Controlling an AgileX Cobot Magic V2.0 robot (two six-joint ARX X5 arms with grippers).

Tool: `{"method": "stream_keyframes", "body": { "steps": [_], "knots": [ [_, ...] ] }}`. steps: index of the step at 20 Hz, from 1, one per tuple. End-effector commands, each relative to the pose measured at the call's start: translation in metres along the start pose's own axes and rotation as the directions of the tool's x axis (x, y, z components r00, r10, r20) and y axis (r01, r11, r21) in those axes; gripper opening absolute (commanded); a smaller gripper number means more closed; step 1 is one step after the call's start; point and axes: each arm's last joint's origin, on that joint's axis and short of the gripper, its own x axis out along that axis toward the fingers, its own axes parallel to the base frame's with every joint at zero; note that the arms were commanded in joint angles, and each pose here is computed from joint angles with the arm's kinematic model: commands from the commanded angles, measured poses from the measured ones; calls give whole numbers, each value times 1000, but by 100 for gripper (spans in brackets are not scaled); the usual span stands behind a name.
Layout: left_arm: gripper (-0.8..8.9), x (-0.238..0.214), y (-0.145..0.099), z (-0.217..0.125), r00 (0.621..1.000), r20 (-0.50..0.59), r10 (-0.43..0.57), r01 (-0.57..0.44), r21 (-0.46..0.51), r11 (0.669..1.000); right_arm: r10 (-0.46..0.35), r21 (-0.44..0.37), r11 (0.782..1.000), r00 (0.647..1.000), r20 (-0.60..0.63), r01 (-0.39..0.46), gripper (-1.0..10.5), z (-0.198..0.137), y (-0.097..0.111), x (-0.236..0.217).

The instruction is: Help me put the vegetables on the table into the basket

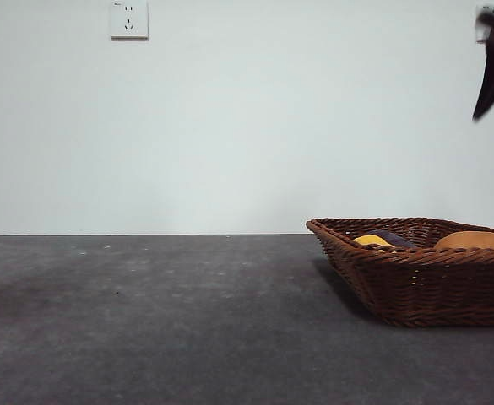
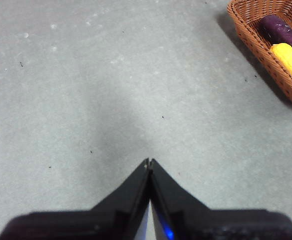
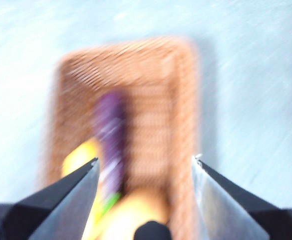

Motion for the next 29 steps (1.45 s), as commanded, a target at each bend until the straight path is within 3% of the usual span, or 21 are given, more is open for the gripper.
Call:
{"method": "stream_keyframes", "body": {
  "steps": [1,4,9,15,29],
  "knots": [
    [-8,0,0,1,1000,21,1,-1,3,1000,114,-37,993,992,-59,-116,263,-15,19,-33],
    [-8,1,-1,6,996,58,-62,62,8,998,174,-84,980,982,-68,-179,100,-37,37,-68],
    [-8,7,-1,8,997,35,-74,73,24,997,175,-142,972,979,-101,-188,-10,-74,56,-108],
    [-8,8,-1,8,997,34,-74,74,24,997,166,-194,966,985,-37,-170,-11,-92,66,-130],
    [-4,9,-1,8,997,31,-74,73,23,997,148,-176,972,986,-71,-158,0,-85,61,-121]
  ]
}}
